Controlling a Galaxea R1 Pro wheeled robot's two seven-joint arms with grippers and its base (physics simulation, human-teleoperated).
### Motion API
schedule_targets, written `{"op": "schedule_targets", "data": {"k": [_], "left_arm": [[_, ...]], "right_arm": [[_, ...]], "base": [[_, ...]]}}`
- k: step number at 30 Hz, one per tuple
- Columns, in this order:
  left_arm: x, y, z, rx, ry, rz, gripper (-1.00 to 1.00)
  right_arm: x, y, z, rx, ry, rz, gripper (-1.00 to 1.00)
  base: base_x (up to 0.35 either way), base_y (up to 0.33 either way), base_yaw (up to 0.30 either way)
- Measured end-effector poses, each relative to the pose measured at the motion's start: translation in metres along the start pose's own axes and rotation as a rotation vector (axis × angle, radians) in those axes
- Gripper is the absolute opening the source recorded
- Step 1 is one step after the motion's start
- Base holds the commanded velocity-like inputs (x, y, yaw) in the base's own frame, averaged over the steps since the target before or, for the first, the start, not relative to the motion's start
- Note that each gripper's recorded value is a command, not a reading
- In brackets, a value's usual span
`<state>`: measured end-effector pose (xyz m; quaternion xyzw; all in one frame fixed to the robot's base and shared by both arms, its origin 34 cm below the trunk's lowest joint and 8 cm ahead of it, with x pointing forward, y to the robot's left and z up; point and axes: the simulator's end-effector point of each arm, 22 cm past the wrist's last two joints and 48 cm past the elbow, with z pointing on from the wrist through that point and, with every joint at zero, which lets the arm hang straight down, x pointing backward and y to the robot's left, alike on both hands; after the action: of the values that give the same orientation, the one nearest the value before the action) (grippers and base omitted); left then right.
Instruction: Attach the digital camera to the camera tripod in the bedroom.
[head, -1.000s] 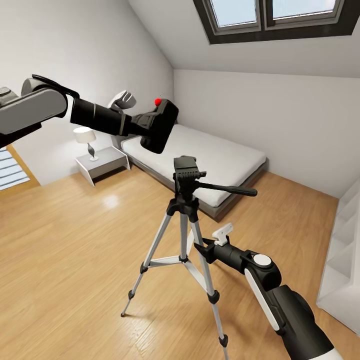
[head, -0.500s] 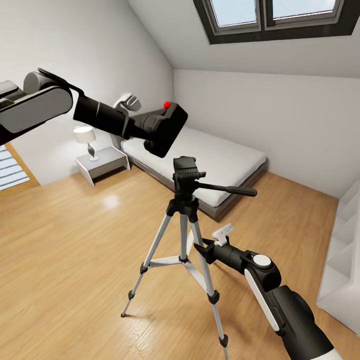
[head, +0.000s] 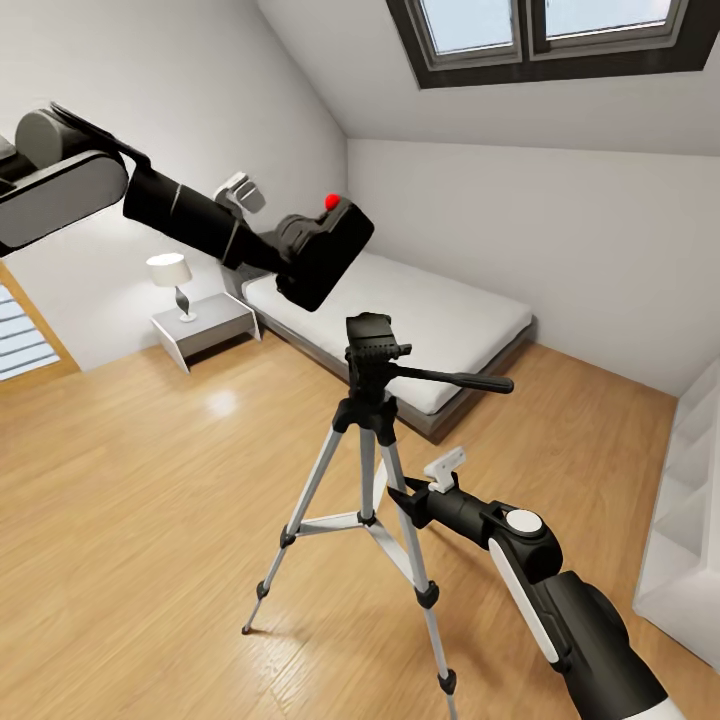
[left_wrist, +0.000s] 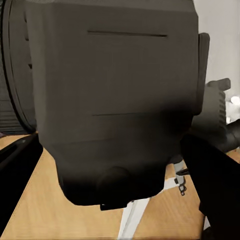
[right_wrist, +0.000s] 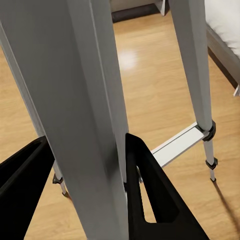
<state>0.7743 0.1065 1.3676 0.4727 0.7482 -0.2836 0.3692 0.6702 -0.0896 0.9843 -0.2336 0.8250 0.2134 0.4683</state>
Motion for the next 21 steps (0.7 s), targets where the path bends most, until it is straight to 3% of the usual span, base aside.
{"op": "schedule_targets", "data": {"k": [4, 6, 7, 8, 9, 15, 21], "left_arm": [[-0.001, 0.003, -0.006, 0.011, 0.01, 0.039, -1.0], [-0.001, 0.004, -0.008, 0.027, 0.022, 0.105, -1.0], [-0.001, 0.004, -0.008, 0.027, 0.022, 0.107, -1.0], [0.001, 0.005, -0.009, 0.037, 0.033, 0.149, -1.0], [0.001, 0.005, -0.009, 0.037, 0.034, 0.151, -1.0], [0.003, 0.008, -0.008, 0.048, 0.068, 0.256, -1.0], [-0.017, -0.003, -0.003, 0.08, 0.016, 0.371, -1.0]], "right_arm": [[0.0, 0.0, 0.0, 0.0, 0.0, 0.0, -1.0], [0.0, 0.0, 0.0, 0.0, 0.0, 0.0, -1.0], [0.0, 0.0, 0.0, 0.0, 0.0, 0.0, -1.0], [0.0, 0.0, 0.0, 0.0, 0.0, 0.0, -1.0], [0.0, 0.0, 0.0, 0.0, 0.0, 0.0, -1.0], [0.0, 0.001, 0.0, -0.001, 0.001, 0.0, -1.0], [0.001, 0.001, 0.0, 0.0, 0.002, -0.003, -1.0]], "base": [[0.0, 0.0, 0.0], [0.0, 0.0, 0.0], [0.0, 0.0, 0.0], [0.0, 0.0, 0.0], [0.0, 0.0, 0.0], [0.0, 0.0, 0.0], [0.0, 0.0, 0.0]]}}
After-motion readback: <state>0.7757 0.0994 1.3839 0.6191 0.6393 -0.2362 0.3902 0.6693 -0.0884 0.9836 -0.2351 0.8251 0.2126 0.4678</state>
